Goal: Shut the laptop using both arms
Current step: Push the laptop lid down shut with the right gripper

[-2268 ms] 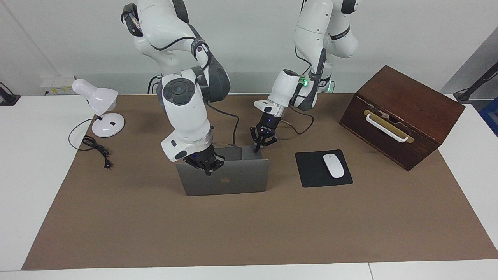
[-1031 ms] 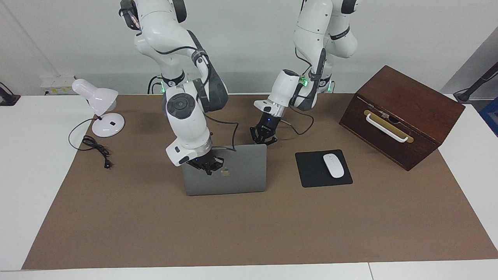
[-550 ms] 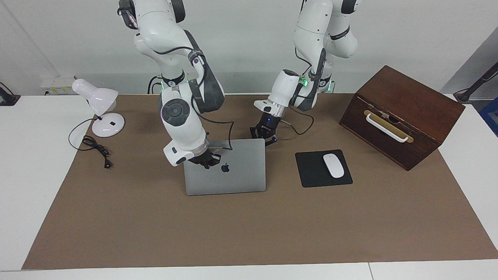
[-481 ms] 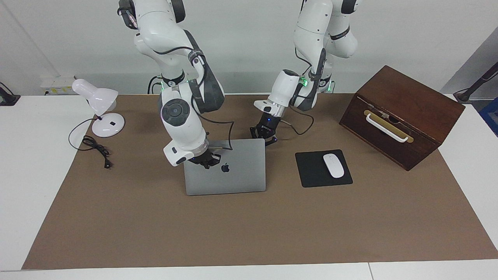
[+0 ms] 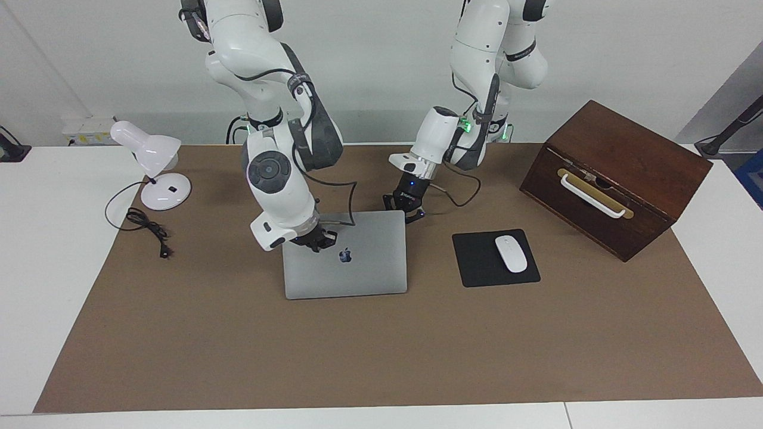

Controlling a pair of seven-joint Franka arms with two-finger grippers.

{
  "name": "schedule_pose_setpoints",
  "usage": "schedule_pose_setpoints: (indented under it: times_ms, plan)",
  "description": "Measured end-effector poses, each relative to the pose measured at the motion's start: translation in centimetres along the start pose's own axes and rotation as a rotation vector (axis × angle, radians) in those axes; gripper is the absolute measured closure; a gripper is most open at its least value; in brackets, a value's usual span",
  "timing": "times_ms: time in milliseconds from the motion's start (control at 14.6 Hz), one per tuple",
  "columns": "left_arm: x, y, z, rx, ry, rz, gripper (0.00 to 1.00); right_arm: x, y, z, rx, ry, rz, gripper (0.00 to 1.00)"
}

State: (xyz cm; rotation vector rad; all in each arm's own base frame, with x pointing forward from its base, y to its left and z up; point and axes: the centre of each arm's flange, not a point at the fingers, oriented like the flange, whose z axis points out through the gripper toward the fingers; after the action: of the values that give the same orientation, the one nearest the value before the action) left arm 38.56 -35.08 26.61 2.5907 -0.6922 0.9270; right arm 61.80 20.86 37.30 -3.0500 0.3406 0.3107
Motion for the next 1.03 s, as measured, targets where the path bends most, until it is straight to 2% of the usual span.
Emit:
schedule_pose_setpoints:
  times_ms: [1031]
  plan:
    - [0.0, 0.0, 0.0, 0.0, 0.001, 0.0, 0.99, -2.9, 1.5, 2.5, -0.034, -0.066, 0.002, 0.99]
